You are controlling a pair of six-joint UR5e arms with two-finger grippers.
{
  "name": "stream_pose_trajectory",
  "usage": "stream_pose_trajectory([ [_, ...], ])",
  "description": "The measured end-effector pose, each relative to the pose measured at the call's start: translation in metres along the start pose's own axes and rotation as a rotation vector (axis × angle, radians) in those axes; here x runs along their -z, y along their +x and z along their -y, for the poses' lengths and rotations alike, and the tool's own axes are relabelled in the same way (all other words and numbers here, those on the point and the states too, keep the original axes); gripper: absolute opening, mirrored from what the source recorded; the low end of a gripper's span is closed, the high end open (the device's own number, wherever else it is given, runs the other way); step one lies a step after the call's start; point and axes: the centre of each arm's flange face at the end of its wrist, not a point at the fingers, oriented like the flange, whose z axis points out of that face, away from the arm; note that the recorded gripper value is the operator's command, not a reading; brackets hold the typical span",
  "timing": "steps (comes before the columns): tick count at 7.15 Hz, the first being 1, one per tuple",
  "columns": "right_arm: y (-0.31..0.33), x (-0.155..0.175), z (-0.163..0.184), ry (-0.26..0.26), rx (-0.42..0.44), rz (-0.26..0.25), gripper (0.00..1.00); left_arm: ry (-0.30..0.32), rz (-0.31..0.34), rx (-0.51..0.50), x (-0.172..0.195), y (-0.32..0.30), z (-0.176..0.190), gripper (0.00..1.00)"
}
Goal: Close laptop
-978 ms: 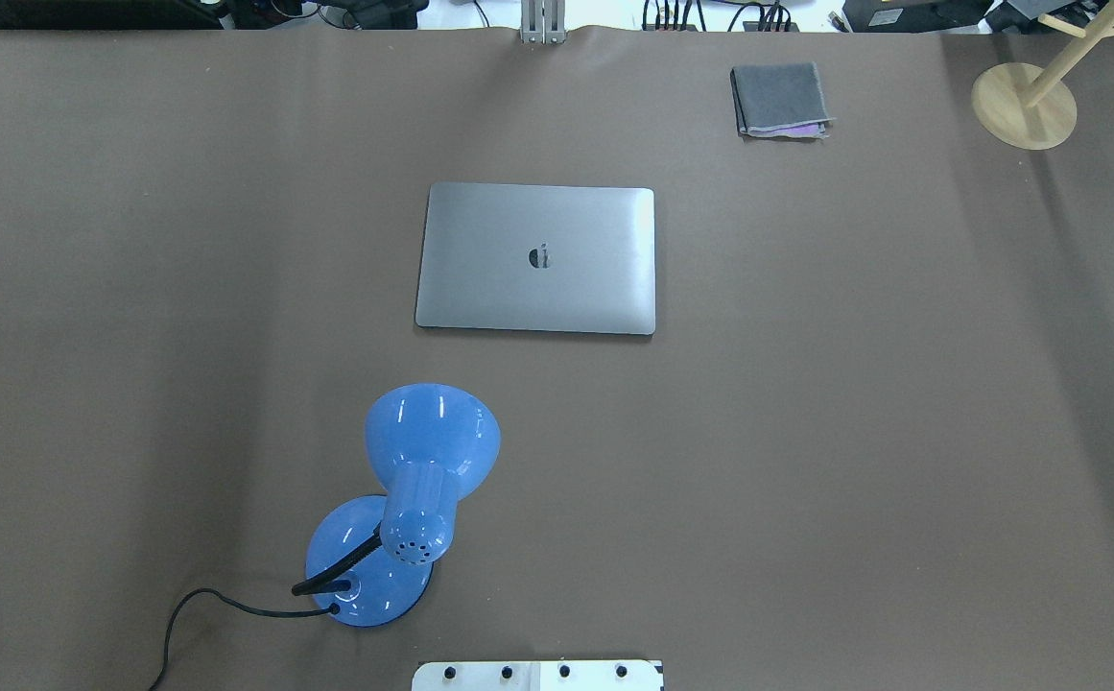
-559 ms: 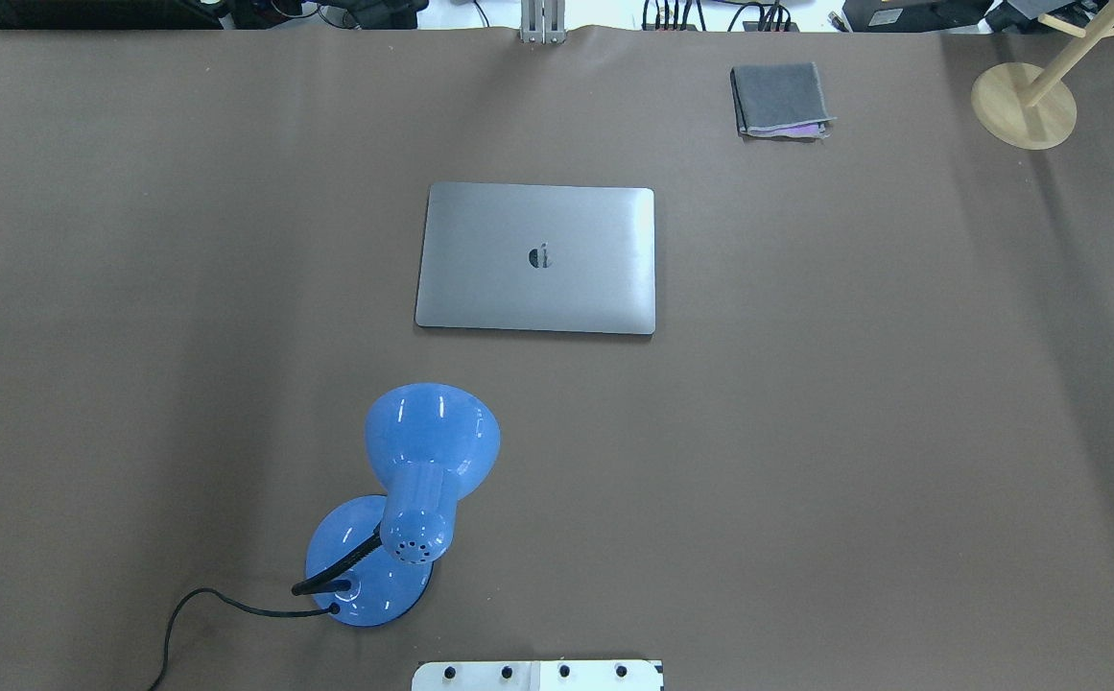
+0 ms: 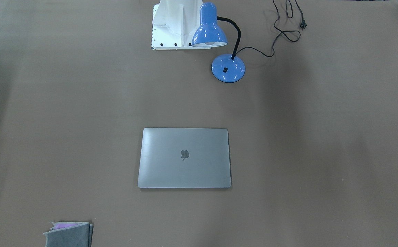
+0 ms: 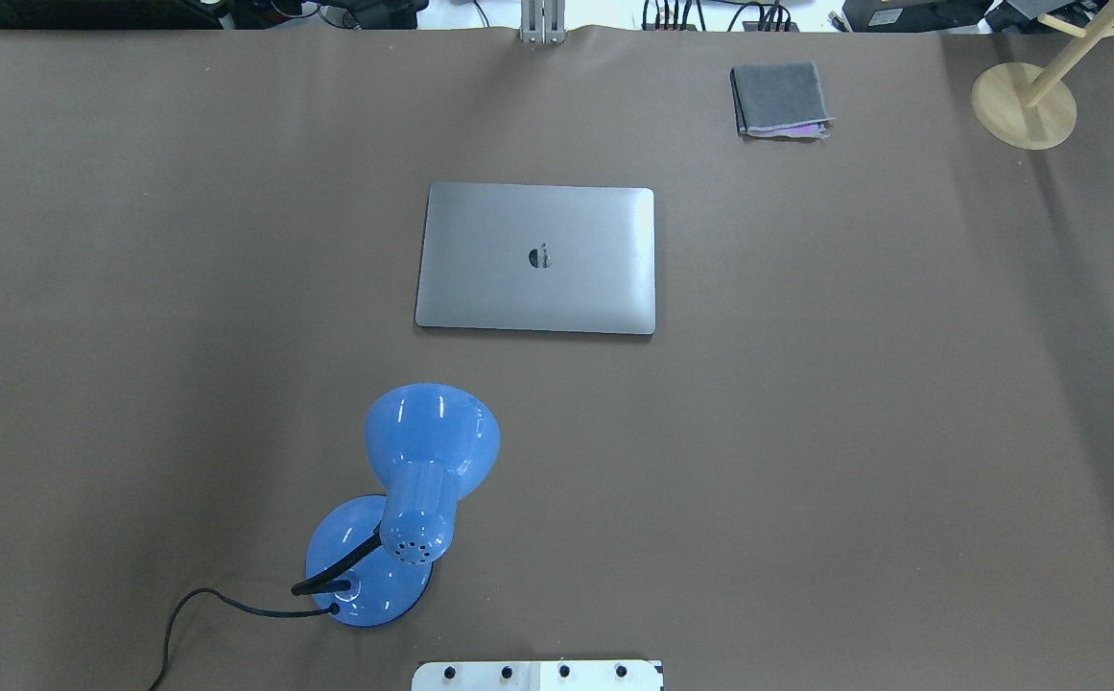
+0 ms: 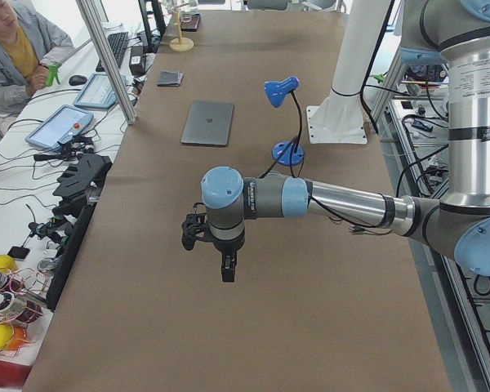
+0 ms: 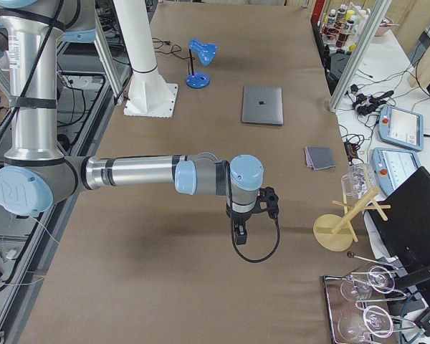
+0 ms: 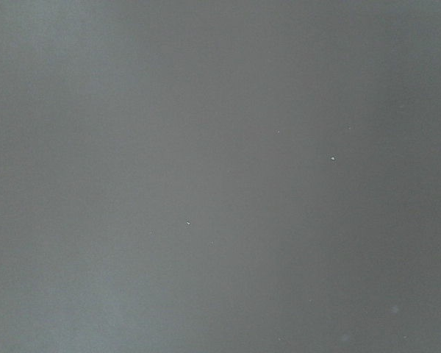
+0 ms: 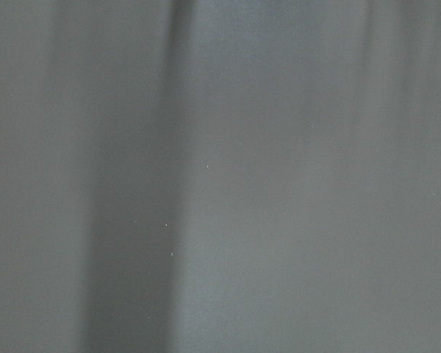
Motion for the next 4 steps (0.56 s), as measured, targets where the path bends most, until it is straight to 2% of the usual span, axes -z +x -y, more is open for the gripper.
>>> stream_pose_trajectory([
  [4, 0.0003, -0.0011, -0.0002, -0.001, -0.001, 0.001, 1.0, 0.033, 0.001, -0.037, 0.009, 0.0071, 0.0014, 0.98],
])
